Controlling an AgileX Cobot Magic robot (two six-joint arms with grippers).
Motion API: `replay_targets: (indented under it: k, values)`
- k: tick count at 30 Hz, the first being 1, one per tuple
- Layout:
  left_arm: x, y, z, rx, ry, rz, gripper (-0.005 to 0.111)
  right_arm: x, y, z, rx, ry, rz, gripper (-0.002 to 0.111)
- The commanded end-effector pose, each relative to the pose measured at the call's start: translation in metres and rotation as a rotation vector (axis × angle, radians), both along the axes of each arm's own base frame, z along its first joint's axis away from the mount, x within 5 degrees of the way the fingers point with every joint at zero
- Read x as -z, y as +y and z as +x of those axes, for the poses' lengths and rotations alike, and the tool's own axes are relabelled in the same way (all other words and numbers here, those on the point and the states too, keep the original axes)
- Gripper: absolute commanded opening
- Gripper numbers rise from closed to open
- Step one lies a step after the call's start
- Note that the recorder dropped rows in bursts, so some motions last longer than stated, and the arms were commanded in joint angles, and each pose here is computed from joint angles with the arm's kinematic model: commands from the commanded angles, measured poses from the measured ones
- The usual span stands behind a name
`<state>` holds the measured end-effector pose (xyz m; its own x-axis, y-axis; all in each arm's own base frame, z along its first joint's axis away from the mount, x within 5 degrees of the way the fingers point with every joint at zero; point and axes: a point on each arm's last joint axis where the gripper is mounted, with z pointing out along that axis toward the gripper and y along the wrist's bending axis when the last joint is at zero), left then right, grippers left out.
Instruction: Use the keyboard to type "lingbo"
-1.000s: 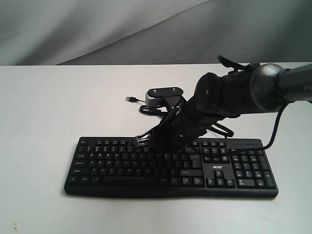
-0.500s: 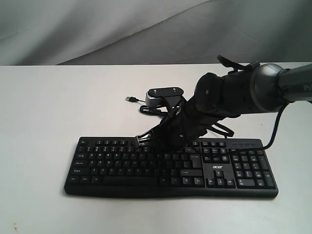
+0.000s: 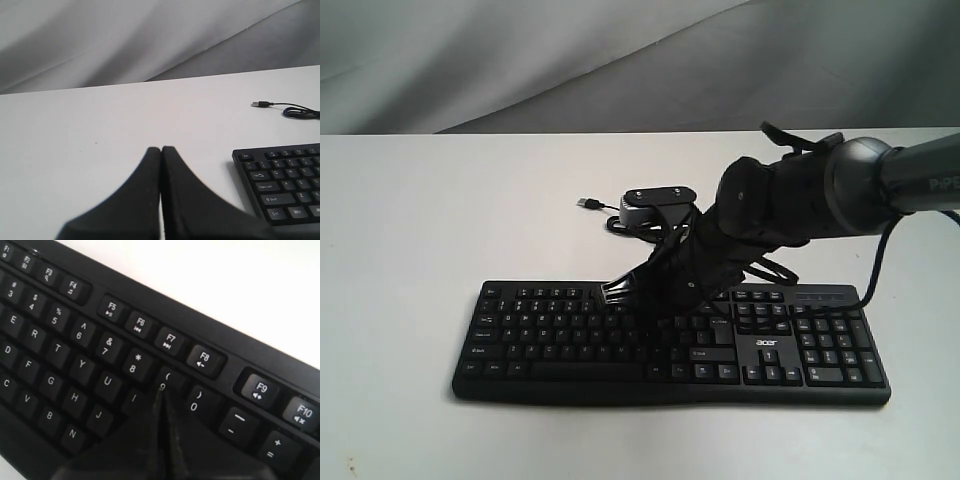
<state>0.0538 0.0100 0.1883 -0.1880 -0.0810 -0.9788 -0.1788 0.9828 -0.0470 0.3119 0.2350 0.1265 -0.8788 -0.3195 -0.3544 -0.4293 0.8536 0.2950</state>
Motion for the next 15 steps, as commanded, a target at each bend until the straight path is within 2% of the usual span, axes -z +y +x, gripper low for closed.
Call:
replay_targets:
  k: [1,6,15]
  values:
    - [0.001,0.0,0.0,-0.002,-0.005,-0.011,0.001,0.003,-0.003,0.002,0.004,0.002,-0.01,0.0]
    - [0.001,0.0,0.0,-0.002,-0.005,-0.011,0.001,-0.004,-0.003,0.001,0.005,-0.01,0.002,0.0]
    - [0.001,0.0,0.0,-0.002,-0.005,-0.011,0.001,-0.058,-0.006,-0.003,-0.05,-0.151,0.059,0.0]
